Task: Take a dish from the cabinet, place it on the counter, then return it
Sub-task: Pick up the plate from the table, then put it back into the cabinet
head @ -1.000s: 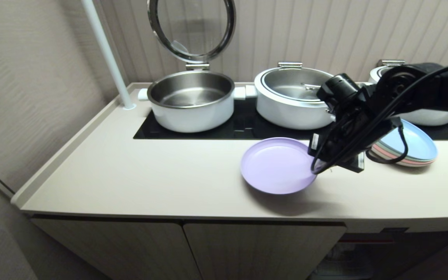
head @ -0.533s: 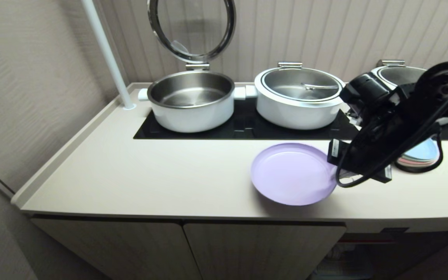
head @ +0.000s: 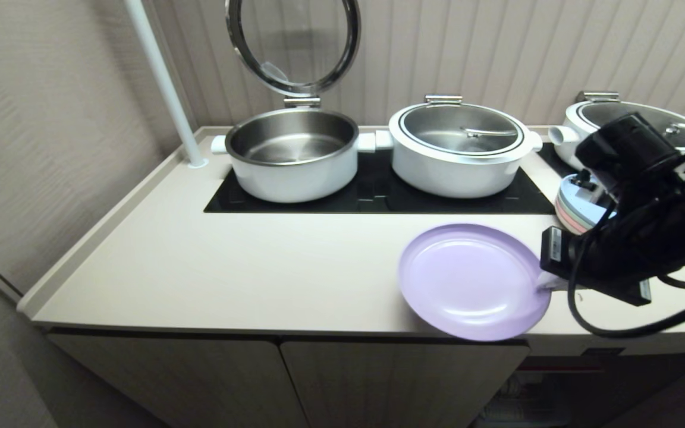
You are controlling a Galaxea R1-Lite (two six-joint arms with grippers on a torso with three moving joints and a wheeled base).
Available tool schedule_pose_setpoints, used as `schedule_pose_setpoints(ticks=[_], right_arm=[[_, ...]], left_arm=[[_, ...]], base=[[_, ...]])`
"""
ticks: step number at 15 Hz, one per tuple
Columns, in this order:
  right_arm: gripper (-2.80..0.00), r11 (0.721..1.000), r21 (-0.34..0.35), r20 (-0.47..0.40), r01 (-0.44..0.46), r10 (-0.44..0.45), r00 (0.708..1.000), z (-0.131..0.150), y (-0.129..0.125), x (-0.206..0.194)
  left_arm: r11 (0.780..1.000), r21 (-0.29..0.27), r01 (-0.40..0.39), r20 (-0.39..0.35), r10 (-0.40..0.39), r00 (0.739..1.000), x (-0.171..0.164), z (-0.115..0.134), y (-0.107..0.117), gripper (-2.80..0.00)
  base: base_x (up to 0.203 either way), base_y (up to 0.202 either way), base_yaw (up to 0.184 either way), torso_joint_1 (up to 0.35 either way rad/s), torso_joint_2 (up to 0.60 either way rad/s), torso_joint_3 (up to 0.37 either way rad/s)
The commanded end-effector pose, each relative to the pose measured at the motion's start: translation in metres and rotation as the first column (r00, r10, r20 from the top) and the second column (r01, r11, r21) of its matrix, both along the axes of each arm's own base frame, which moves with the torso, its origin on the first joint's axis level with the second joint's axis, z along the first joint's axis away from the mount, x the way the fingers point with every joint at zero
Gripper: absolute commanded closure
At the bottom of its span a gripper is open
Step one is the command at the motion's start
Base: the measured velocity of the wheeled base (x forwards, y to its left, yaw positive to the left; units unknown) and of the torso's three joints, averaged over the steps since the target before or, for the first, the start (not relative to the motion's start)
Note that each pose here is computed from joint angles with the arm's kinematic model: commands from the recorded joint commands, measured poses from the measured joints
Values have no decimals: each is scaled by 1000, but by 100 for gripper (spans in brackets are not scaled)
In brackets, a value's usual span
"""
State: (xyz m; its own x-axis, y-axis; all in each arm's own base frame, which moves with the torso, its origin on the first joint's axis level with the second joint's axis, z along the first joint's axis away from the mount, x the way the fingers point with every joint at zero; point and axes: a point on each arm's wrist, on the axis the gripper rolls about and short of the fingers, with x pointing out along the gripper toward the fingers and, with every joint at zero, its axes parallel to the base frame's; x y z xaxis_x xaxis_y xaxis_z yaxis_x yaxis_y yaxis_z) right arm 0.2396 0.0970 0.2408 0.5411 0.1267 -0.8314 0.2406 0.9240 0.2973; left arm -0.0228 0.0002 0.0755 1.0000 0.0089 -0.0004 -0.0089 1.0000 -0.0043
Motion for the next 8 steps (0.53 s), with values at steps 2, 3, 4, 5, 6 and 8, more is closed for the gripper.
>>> schedule_pose_setpoints(ticks=[2,3,4,5,6,8], right_arm=[[0,1000,8,15,3,-3,1000,5,-11,-28],[0,1000,8,14,3,-3,1000,4,-14,-35],[0,1000,6,11,1,-2,1000,2,-17,-41],[0,1000,-3,6,-10,10,1000,0,-20,-48],[0,999,-16,4,-28,28,1000,-3,-23,-57],[0,998,-35,6,-60,60,998,-9,-29,-70]], left_arm=[[1000,0,0,0,0,1000,0,0,0,0],[1000,0,0,0,0,1000,0,0,0,0],[1000,0,0,0,0,1000,0,0,0,0],[1000,0,0,0,0,1000,0,0,0,0],[1000,0,0,0,0,1000,0,0,0,0],[1000,0,0,0,0,1000,0,0,0,0]], base=[[0,0,0,0,0,0],[0,0,0,0,0,0],[0,0,0,0,0,0],[0,0,0,0,0,0],[0,0,0,0,0,0],[0,0,0,0,0,0]])
